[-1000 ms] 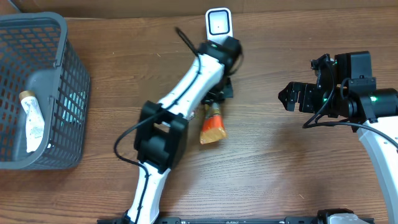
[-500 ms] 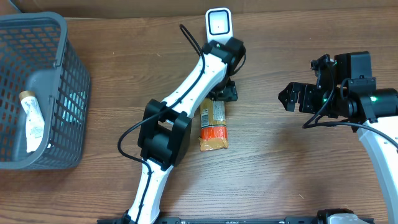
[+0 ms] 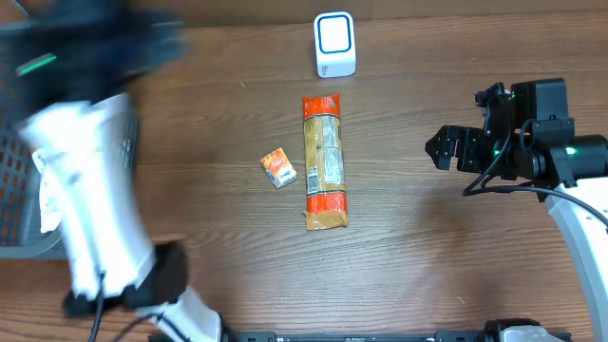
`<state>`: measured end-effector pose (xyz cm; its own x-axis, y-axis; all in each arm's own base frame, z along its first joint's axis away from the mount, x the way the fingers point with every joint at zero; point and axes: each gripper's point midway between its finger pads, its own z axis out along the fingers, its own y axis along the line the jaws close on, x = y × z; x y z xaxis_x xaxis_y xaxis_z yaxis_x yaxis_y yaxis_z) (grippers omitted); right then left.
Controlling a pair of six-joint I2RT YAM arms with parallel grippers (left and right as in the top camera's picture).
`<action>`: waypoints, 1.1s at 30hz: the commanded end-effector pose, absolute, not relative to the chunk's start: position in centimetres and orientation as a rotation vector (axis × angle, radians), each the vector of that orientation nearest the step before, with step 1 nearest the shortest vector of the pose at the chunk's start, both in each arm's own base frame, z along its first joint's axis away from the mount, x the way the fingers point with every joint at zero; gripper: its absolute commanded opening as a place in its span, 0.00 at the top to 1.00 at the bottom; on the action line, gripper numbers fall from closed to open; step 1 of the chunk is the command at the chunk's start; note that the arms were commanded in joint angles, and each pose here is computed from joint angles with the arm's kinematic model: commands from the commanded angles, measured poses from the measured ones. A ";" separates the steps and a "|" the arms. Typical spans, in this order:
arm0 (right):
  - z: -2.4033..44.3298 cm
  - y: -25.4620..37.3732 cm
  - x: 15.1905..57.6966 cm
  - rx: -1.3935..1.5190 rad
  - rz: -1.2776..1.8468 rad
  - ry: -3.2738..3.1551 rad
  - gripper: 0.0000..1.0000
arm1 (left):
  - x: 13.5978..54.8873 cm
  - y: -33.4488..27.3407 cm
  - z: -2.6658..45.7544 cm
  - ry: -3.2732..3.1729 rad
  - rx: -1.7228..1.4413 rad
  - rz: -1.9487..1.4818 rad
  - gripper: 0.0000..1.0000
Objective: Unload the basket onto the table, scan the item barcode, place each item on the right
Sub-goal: 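Place the red-ended spaghetti pack on the table beside the box, then grasp the light green wipes pack in the basket with the left gripper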
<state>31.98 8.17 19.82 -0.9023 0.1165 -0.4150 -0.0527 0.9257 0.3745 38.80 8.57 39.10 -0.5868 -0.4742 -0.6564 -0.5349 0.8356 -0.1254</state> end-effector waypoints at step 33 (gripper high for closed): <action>20.9 8.3 32.6 0.030 0.530 2.604 0.00 | 36.0 27.6 5.0 2.709 -0.639 -0.142 0.15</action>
<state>32.20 8.18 19.95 -0.8978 0.1173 -0.4244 -0.0562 0.9255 0.3746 35.64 29.01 7.79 -0.7964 -0.4825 -0.3647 -0.4613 0.8745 -0.1497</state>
